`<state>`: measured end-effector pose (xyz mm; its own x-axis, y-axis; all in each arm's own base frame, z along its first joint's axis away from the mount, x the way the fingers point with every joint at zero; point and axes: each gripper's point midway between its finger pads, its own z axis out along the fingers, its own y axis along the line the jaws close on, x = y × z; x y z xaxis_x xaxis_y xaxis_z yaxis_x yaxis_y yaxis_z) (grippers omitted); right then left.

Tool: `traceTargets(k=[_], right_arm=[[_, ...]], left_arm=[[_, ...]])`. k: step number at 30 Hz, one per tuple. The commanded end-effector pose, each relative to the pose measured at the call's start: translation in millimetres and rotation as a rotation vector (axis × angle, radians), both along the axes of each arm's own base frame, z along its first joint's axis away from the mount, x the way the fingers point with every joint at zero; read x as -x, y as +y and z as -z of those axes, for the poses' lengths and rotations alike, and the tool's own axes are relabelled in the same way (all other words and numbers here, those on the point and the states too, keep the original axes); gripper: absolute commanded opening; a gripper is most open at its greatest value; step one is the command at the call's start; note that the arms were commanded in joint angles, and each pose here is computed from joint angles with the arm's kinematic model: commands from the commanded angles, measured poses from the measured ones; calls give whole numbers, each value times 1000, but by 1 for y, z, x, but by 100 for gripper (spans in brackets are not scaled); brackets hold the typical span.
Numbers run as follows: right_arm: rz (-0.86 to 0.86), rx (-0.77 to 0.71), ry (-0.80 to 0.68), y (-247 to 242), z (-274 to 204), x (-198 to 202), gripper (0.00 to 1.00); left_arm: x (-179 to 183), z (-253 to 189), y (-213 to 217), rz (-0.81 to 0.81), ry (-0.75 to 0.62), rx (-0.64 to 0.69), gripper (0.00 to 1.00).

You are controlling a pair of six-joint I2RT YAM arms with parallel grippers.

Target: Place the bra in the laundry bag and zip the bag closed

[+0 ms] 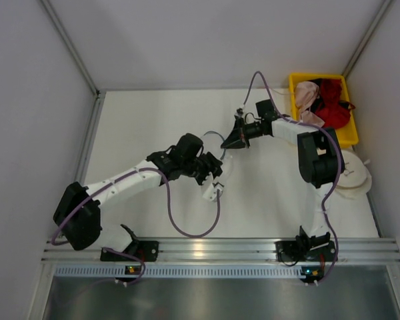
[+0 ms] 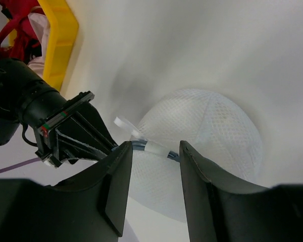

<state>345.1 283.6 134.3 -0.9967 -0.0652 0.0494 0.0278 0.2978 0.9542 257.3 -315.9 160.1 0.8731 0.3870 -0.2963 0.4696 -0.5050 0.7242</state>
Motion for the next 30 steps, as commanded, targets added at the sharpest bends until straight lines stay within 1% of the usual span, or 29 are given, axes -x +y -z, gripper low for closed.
traceTargets(k=[1, 11, 19, 23, 27, 30], right_arm=[[-4, -34, -54, 5, -30, 3, 0], [11, -34, -18, 8, -35, 5, 0], [15, -39, 9, 12, -36, 7, 0], [12, -41, 24, 14, -36, 10, 0], [10, -34, 33, 15, -32, 12, 0], [9, -35, 32, 16, -33, 10, 0]], left_arm=[[0, 14, 6, 30, -48, -56, 48], [-1, 42, 21, 16, -55, -142, 48], [-12, 48, 22, -4, -60, -160, 47], [-20, 47, 20, -17, -102, -147, 45], [-32, 39, 14, -43, -161, -103, 43], [-33, 39, 15, -51, -171, -99, 41]])
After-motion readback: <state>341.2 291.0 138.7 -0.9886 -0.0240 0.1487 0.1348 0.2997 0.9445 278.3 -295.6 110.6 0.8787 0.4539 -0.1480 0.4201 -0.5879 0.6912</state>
